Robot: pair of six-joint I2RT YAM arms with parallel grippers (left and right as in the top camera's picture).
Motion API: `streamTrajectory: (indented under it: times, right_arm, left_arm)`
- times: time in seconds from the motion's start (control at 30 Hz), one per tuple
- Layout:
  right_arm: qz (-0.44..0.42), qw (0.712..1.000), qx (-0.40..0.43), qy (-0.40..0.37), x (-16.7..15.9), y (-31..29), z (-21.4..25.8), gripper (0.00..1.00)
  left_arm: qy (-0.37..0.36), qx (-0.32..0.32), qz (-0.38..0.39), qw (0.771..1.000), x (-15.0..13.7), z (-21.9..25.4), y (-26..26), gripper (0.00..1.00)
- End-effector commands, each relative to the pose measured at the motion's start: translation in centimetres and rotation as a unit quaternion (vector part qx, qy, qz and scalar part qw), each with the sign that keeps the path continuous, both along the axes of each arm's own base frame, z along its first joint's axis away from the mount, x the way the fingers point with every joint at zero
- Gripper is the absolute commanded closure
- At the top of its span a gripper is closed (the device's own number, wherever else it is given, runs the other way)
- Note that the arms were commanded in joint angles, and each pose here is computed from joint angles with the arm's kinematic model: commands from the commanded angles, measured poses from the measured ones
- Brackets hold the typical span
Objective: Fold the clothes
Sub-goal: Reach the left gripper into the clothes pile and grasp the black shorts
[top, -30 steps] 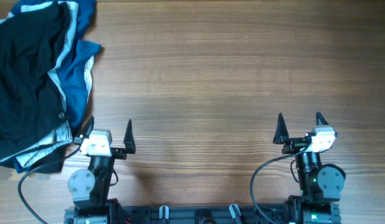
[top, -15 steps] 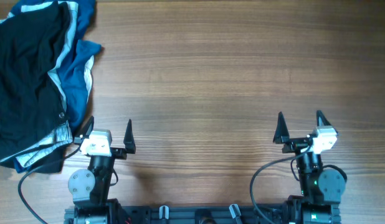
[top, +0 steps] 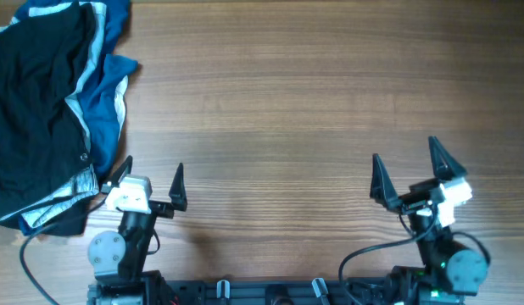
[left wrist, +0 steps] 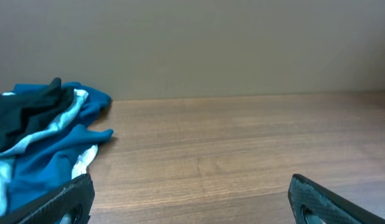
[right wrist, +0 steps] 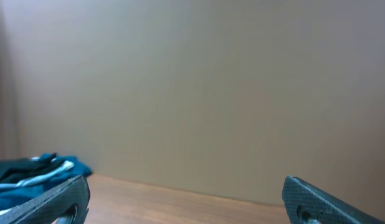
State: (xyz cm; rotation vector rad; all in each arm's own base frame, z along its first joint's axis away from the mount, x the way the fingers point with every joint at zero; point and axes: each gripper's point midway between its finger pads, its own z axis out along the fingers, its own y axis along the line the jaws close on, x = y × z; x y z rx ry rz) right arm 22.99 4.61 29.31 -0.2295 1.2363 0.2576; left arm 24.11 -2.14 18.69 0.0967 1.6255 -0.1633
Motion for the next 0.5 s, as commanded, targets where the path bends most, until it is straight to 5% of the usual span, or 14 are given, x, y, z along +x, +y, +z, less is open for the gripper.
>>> streamTrajectory:
  times: [0.0, 0.27, 0.47]
  right_arm:
    - [0.049, 0.998, -0.041, 0.016, 1.2, 1.7, 2.6, 0.00]
    - [0.140, 0.977, -0.034, 0.157, 8.9, 3.4, 4.2, 0.00]
    - [0.161, 0.931, 0.005, 0.326, 16.1, 3.1, 1.7, 0.00]
  left_arm:
    - [0.015, -0.011, -0.012, 1.000, -0.2, 3.6, -0.5, 0.00]
    - [0.140, -0.024, -0.011, 0.990, 2.4, 5.9, -0.3, 0.00]
    - [0.300, -0.049, -0.024, 0.952, 5.6, 4.7, -0.6, 0.00]
